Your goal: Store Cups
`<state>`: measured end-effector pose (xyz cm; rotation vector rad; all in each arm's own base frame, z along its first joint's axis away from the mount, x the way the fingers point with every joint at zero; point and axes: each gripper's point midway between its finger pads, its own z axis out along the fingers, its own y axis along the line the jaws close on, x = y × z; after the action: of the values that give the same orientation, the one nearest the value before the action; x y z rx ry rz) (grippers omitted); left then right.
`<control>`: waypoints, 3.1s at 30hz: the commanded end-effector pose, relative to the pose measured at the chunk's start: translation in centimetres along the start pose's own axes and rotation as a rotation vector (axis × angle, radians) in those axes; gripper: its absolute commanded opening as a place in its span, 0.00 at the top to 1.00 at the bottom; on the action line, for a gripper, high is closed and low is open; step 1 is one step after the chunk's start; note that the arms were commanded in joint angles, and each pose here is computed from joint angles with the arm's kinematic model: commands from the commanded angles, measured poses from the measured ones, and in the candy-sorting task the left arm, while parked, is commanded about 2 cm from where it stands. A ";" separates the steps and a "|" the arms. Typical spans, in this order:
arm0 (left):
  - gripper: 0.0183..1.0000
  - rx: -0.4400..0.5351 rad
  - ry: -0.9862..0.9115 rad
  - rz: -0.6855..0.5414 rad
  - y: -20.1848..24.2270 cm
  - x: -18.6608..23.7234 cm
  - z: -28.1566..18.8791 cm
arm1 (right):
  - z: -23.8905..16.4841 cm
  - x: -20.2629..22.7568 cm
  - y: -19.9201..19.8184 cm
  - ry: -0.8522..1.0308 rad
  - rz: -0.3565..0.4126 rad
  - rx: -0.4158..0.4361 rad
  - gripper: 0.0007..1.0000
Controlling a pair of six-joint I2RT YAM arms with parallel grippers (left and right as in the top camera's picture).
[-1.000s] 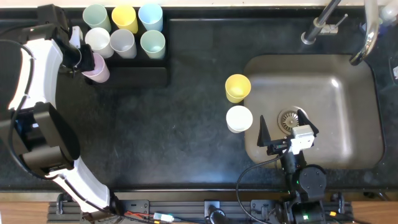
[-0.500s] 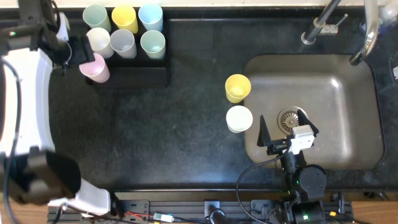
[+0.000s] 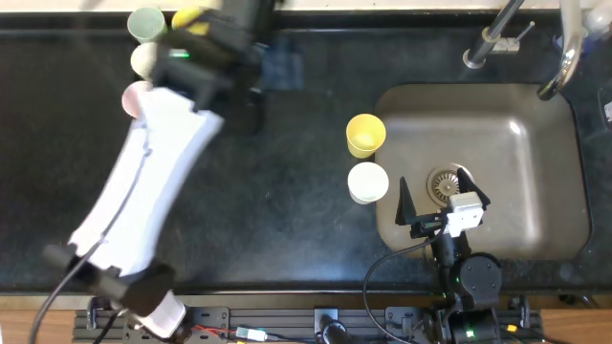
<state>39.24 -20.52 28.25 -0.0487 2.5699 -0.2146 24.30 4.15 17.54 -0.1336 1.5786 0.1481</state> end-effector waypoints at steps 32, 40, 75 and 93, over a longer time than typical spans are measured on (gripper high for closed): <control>0.53 -0.015 0.421 0.125 -9.3 13.9 16.6 | 0.0 0.3 -0.1 0.000 -0.004 0.004 0.00; 0.79 0.000 0.409 0.126 -9.7 13.7 17.1 | 0.0 0.3 -0.1 0.000 -0.004 0.003 0.00; 0.98 -0.539 0.019 -1.200 19.2 4.7 3.1 | 0.0 0.3 -0.1 0.000 -0.004 0.004 0.00; 0.98 -0.577 0.090 -1.303 21.7 7.1 6.2 | 0.0 0.3 -0.1 0.000 -0.004 0.003 0.00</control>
<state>36.66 -0.43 16.52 -1.8868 2.1883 0.0676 24.30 4.14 17.52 -0.1333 1.5793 0.1478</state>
